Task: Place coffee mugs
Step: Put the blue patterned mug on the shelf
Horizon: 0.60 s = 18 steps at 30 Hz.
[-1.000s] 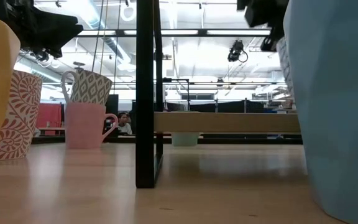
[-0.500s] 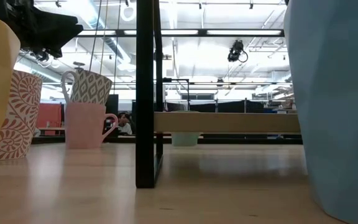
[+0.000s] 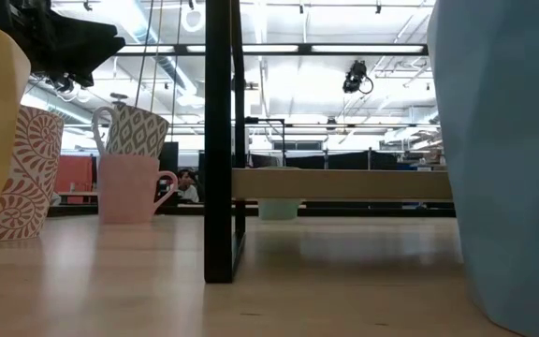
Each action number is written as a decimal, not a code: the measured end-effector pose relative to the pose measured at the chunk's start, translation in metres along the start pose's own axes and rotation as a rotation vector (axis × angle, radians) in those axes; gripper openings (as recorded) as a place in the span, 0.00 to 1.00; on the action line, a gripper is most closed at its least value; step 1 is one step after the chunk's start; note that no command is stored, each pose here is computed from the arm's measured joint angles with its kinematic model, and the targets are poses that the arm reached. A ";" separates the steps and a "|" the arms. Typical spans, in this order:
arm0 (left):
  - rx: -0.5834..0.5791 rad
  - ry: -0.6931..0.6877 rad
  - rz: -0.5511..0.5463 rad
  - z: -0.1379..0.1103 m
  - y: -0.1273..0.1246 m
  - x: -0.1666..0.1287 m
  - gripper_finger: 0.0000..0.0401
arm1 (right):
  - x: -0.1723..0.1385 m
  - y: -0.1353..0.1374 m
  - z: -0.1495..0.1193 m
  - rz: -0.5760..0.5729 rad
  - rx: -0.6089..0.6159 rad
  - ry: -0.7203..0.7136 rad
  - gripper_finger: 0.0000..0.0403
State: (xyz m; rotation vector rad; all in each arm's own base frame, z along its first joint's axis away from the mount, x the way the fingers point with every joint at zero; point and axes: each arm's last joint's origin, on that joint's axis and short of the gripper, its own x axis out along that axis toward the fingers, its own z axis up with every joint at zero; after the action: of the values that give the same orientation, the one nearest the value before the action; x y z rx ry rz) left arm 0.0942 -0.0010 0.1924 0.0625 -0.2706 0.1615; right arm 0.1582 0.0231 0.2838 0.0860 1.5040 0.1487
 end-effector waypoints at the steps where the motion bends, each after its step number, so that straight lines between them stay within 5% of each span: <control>1: 0.000 0.000 0.000 0.000 0.000 0.000 0.39 | 0.002 0.000 0.000 -0.001 -0.008 0.005 0.03; 18: 0.000 0.000 0.000 0.000 0.000 0.000 0.39 | 0.008 -0.001 0.000 0.001 -0.033 0.009 0.09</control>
State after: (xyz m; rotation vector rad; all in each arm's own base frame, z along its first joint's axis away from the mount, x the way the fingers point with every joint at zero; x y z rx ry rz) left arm 0.0942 -0.0010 0.1923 0.0626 -0.2705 0.1617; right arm 0.1586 0.0231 0.2753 0.0601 1.5101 0.1749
